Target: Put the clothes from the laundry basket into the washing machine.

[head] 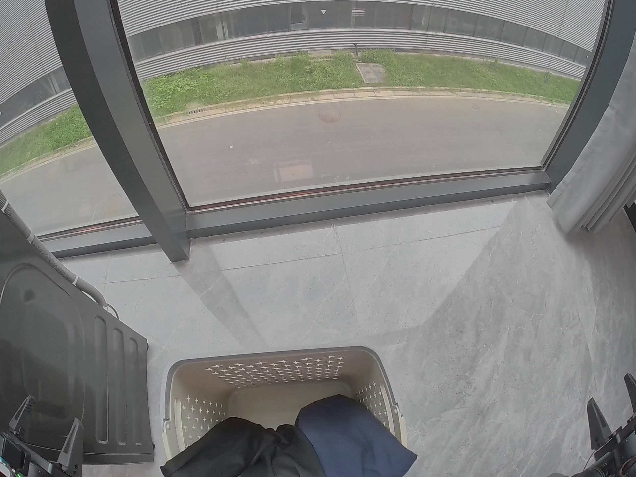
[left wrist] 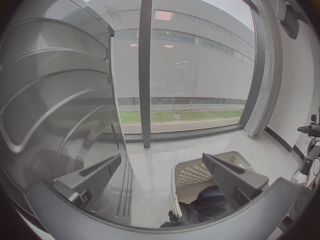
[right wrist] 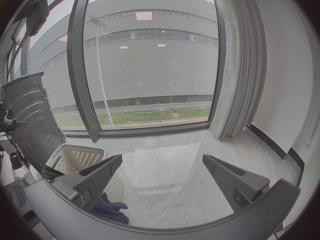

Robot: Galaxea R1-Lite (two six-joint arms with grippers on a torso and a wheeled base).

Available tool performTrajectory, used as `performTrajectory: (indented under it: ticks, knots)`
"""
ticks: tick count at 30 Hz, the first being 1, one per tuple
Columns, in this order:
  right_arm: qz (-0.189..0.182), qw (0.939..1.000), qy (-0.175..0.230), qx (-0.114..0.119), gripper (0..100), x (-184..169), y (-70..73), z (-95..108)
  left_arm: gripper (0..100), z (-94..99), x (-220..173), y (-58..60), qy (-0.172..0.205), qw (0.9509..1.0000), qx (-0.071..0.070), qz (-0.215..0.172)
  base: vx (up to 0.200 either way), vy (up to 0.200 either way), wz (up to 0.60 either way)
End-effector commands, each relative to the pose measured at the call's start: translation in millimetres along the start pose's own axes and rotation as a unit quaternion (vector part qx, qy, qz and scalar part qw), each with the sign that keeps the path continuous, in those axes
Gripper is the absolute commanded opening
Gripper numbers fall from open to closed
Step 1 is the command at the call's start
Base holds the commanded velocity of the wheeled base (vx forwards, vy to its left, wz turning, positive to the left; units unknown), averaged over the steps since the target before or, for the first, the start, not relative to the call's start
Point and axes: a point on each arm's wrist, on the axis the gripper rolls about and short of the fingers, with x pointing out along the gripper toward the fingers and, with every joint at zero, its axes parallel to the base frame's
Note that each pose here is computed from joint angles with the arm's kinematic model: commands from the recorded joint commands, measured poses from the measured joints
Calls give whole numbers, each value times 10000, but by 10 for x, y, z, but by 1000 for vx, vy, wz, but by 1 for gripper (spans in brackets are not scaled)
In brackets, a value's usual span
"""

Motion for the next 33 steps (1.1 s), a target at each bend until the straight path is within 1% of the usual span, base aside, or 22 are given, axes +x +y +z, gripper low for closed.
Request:
performTrajectory:
  ticks: [1, 33]
  knots:
    - [5, 10000, 11, -3, 100, 2, 0, -52, 100, -47, 4, 2, 26, 10000, -1, 5, 0, 0, 0]
    - [13, 10000, 11, -3, 100, 2, 0, -52, 100, -47, 4, 2, 26, 10000, 7, 5, 0, 0, 0]
